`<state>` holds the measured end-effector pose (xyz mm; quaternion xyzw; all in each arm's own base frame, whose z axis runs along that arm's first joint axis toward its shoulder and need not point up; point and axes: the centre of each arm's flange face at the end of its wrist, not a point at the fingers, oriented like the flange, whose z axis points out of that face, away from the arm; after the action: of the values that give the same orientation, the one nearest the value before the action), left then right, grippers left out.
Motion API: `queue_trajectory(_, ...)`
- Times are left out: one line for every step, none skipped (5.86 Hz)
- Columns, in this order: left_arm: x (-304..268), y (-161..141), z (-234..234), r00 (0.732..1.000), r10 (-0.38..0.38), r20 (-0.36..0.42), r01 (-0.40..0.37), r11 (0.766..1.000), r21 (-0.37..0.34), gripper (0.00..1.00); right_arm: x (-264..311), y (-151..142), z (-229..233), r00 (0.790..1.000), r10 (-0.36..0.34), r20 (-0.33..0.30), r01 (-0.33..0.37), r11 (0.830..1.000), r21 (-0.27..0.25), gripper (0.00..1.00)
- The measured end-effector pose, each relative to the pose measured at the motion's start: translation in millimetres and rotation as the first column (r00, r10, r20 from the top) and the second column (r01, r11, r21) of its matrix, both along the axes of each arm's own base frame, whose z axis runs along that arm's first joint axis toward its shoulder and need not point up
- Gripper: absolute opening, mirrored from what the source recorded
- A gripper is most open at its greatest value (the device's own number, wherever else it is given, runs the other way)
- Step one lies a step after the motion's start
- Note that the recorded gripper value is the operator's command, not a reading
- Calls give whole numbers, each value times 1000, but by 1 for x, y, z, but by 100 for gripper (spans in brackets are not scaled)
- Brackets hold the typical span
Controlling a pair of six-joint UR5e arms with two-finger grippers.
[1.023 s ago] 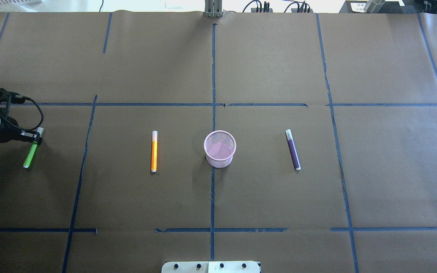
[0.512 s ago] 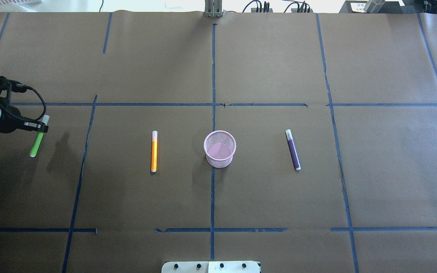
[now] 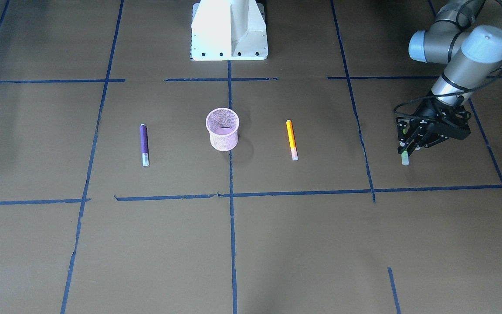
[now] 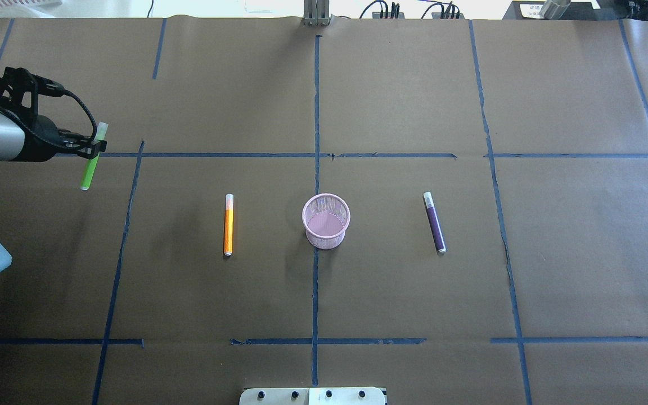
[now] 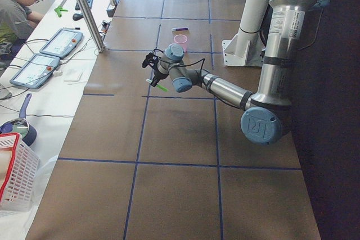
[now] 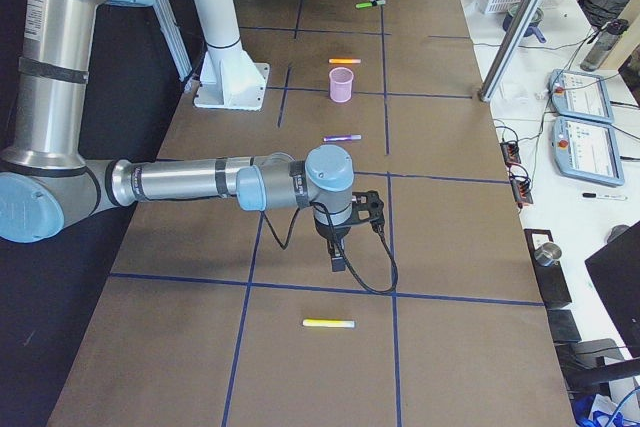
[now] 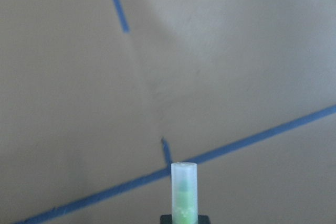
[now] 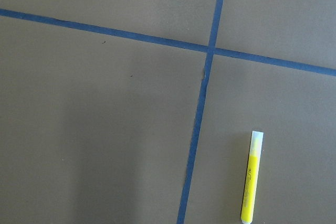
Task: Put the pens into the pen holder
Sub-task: 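Lift the green marker upright with the left gripper toward the pink cup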
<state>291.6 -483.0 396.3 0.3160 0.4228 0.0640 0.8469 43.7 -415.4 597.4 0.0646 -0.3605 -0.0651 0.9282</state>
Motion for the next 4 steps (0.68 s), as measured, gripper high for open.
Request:
queue_trajectory(35,14,-34,999,-40,-21,41,997,67,0,0,0,-1,1000,0,0,0,1000,2,100)
queue_trajectory(80,32,-70,992,-105,-76,112,989,93,0,0,0,-2,1000,-1,2,1,1000,6,100)
queue_trajectory(132,55,-113,976,-175,-128,189,976,104,0,-1,0,-3,1000,-3,8,3,1000,8,100)
queue_trajectory(174,75,-162,962,-232,-143,248,963,102,1,-1,0,-4,1000,-4,12,4,1000,8,100)
